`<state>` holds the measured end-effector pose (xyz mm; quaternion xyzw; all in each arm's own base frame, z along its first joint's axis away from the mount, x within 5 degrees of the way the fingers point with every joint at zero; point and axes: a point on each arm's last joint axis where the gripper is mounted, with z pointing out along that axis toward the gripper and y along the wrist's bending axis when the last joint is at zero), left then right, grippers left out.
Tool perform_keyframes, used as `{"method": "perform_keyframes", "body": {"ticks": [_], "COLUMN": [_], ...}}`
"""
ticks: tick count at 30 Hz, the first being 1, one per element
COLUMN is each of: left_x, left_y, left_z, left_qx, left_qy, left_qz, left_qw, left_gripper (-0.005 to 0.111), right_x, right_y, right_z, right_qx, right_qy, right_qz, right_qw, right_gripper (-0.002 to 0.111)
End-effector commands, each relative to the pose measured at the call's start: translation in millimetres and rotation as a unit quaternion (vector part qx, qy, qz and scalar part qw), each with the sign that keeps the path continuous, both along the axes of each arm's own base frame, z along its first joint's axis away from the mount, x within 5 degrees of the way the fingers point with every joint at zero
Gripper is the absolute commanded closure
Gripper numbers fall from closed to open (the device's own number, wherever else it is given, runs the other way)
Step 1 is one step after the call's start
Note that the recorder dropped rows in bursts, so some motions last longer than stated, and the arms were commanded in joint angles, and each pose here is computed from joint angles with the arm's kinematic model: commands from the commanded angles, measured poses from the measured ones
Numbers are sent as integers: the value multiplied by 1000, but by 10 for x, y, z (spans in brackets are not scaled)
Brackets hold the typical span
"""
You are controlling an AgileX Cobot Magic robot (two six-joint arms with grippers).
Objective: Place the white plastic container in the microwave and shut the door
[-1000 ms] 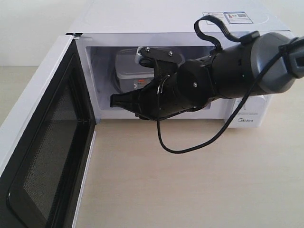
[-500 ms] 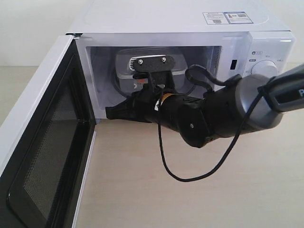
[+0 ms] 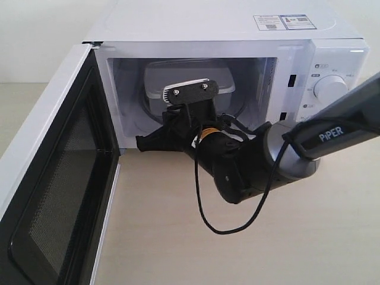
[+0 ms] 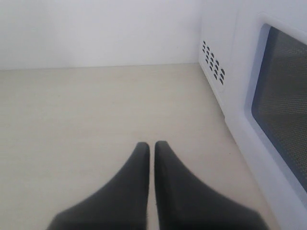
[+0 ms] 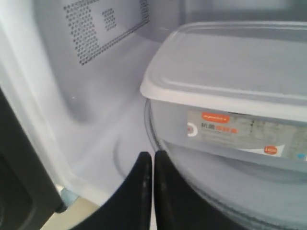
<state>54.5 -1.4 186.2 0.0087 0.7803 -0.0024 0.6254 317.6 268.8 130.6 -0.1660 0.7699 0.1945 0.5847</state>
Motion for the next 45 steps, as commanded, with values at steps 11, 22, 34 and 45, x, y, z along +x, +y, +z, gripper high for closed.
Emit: {"method": "perform_keyframes", "body": {"ticks": [11,22,34,45], "left_x": [-2,-2,-2,-2], "left_y": [3,3,3,3], "left_z": [-7,-7,-7,-7], "left_qx": [0,0,0,0], "left_qy": [0,0,0,0], "left_qz": [2,2,2,2], "left_qw": [1000,1000,1000,1000], "left_gripper": [102,102,102,102], "right_x": [478,512,183,-597], "right_y": [121,91,99,-407], "right_z": [-66,-90,220,264], "right_qx": [18,14,6,-22], "right_qy": [18,43,60,65], "right_qz": [-55,-59,-23,-13], "right_qw": [998,997,998,998], "right_gripper": [107,107,107,107]}}
